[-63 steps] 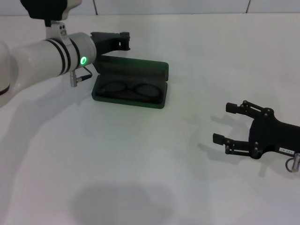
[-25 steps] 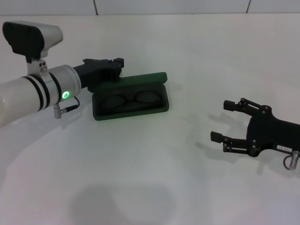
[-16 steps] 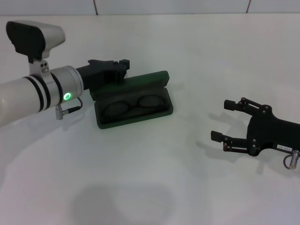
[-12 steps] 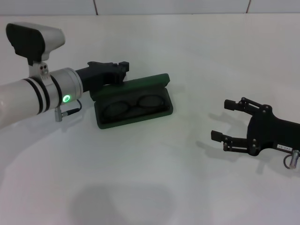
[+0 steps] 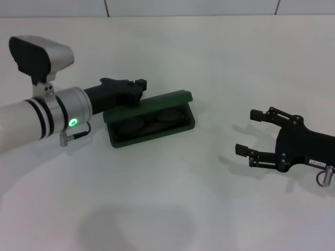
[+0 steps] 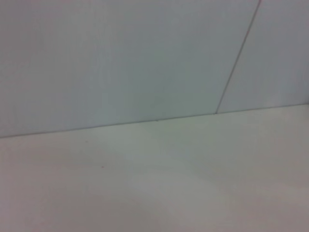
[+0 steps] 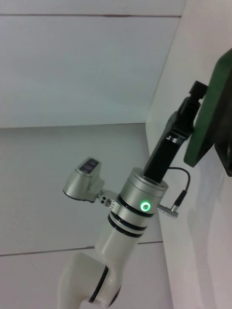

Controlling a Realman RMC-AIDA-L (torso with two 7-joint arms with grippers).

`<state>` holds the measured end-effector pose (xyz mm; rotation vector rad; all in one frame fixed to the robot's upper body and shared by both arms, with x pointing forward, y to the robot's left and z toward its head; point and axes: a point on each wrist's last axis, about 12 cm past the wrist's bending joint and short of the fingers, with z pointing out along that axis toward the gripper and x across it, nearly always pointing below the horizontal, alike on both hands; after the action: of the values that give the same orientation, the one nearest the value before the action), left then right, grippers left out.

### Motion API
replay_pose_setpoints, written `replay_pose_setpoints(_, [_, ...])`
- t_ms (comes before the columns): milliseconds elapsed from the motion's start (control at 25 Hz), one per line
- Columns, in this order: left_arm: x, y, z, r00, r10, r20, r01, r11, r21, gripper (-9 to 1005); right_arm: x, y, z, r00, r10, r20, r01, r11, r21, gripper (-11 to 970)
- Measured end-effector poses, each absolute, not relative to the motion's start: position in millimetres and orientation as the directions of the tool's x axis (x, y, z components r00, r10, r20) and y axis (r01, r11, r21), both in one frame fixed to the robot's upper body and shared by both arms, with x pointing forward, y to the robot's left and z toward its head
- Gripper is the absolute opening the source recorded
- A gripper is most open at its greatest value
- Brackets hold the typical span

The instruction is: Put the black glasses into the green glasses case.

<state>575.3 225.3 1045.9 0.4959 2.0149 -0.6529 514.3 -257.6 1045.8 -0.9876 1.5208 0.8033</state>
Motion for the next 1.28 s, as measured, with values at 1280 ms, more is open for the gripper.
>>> replay_pose_setpoints(1280, [545,224,1031,-0.366,0.109,-0.924,0.685,0.704,-0.188,56,514,-259,1046,-0.058,-0.151,-0.987,-0.901,0.433,-0.013,883])
